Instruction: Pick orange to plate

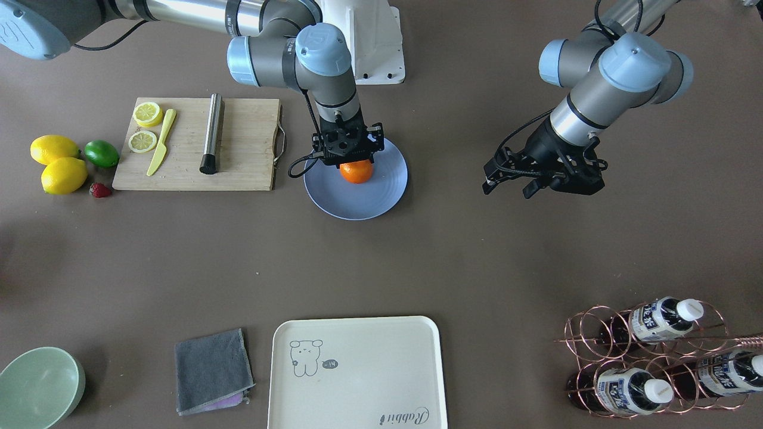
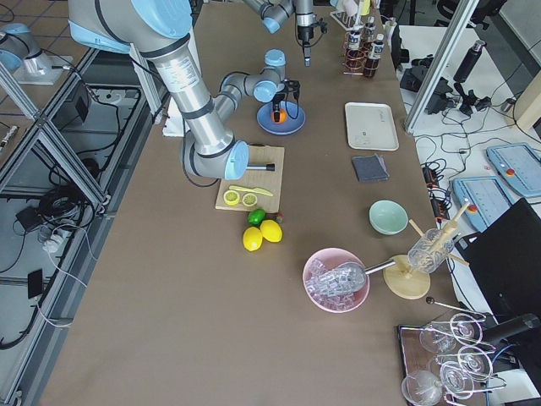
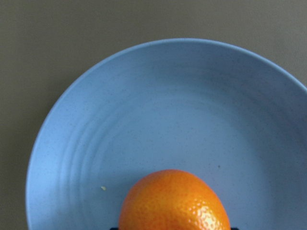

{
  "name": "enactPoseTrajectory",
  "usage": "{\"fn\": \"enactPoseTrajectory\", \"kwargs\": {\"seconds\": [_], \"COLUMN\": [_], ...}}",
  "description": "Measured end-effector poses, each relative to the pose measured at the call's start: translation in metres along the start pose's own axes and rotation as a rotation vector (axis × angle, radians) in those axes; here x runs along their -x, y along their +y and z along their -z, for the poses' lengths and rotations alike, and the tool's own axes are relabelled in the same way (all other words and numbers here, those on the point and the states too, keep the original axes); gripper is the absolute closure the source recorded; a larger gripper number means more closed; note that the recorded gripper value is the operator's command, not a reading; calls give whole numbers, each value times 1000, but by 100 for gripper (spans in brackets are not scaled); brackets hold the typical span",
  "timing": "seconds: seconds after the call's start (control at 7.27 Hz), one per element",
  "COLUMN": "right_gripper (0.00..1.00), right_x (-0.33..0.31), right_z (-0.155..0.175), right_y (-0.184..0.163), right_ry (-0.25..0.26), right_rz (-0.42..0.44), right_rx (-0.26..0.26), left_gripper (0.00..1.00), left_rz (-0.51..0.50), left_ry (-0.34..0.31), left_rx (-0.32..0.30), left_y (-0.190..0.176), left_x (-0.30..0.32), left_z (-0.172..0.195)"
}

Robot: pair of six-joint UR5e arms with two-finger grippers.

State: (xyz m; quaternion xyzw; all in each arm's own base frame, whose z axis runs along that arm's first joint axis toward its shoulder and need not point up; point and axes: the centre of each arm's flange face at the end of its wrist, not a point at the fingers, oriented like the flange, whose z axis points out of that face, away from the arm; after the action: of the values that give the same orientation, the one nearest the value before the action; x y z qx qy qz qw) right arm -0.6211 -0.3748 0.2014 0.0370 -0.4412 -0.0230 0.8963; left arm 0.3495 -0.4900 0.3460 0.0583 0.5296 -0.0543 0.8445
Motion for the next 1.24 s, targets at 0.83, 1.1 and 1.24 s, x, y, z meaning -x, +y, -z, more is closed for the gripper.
{"fn": "enactPoseTrajectory", "kwargs": {"seconds": [0.83, 1.1, 1.24], "right_gripper": [0, 0, 0], "right_x": [-209, -396, -487], "right_z": [123, 180, 207], "right_y": [-102, -141, -143], "right_ry": [8, 61, 96], "right_rz": [35, 137, 180], "right_rx": [14, 32, 48], "left_gripper": [3, 3, 3], "left_rz": [-158, -251, -272], "left_ry": [-242, -291, -285], "left_rx": [22, 83, 105], "left_y": [-47, -68, -62], "left_x": [41, 134, 194], "left_z": [82, 151, 182]}}
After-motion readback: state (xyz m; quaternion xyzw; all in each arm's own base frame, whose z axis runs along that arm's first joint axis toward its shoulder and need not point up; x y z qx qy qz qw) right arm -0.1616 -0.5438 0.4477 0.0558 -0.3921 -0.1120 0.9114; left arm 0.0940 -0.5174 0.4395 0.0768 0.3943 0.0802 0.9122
